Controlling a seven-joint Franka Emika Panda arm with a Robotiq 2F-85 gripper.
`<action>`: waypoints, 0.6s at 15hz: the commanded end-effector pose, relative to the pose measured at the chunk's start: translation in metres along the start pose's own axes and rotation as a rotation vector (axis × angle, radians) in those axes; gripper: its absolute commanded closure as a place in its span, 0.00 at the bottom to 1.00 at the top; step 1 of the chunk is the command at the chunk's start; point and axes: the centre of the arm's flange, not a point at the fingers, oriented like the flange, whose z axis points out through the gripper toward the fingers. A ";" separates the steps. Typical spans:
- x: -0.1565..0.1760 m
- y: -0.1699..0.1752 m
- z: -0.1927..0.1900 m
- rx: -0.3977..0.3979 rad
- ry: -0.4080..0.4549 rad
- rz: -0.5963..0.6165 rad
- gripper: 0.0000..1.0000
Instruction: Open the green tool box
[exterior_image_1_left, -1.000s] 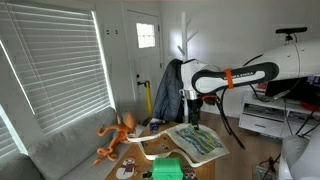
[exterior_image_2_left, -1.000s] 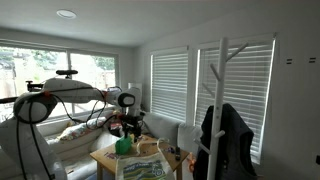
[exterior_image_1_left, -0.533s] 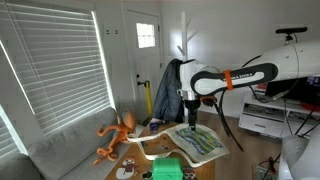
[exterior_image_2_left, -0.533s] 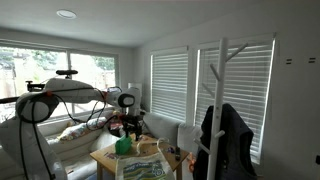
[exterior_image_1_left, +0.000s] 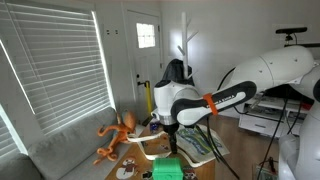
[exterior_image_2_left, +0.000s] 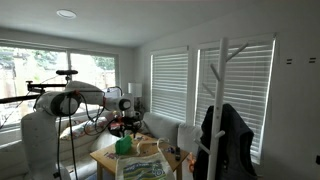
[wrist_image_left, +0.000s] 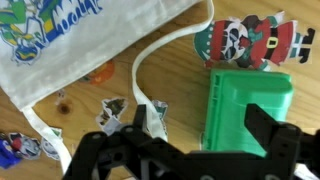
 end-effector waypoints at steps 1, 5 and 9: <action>0.021 -0.024 -0.017 -0.003 0.008 -0.194 0.00; 0.024 -0.032 -0.006 0.007 0.006 -0.105 0.00; 0.044 -0.058 0.013 -0.012 0.065 0.076 0.00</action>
